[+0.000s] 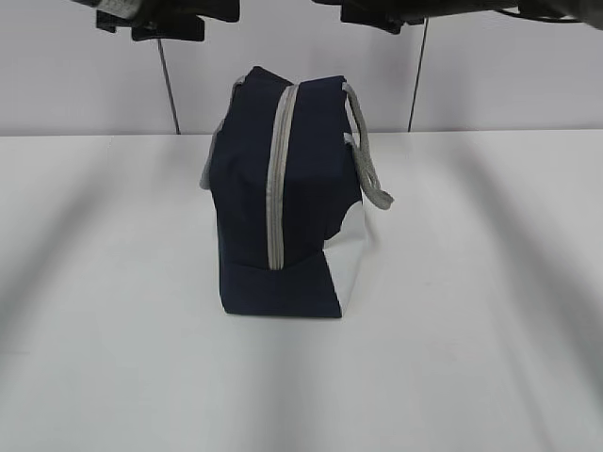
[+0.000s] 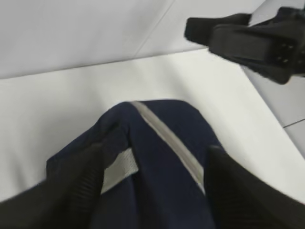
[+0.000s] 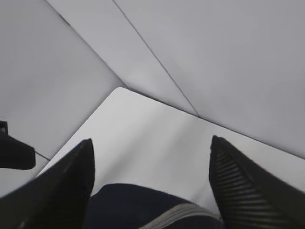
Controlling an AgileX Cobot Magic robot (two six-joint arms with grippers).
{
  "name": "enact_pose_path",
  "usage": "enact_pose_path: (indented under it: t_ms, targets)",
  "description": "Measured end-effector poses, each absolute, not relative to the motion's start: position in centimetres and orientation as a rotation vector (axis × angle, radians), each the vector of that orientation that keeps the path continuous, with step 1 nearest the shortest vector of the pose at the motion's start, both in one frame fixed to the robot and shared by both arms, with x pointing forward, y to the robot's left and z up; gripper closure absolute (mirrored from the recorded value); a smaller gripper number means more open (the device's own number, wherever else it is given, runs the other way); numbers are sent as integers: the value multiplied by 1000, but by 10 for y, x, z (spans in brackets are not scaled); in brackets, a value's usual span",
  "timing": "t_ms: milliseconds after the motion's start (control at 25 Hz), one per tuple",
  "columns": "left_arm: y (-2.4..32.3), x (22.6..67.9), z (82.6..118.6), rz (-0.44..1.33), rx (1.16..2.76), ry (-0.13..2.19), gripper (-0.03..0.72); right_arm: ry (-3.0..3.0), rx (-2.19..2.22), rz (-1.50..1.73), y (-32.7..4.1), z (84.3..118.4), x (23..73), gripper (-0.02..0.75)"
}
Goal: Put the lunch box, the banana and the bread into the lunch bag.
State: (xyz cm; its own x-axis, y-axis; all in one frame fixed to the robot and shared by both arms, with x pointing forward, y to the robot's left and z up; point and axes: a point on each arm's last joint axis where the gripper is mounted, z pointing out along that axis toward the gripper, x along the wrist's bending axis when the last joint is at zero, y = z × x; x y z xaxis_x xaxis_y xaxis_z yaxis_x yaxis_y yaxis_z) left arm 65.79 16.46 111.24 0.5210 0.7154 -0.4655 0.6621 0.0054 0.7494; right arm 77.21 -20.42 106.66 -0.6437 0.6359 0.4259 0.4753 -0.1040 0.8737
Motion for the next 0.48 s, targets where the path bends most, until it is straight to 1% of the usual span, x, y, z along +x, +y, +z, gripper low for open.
enact_pose_path:
  t_ms: [200,360,480]
  targets:
    - [180,634,1124,84,1864,1305,232,2060,1195,1815,-206,1096,736,219]
    - [193,611,1137,101,1966,1427,232,2071,1158,1791,-208,1121,698,228]
    - [201,591,1146,71,2029,1520,235,2065,1124,1765,-210,1136,670,234]
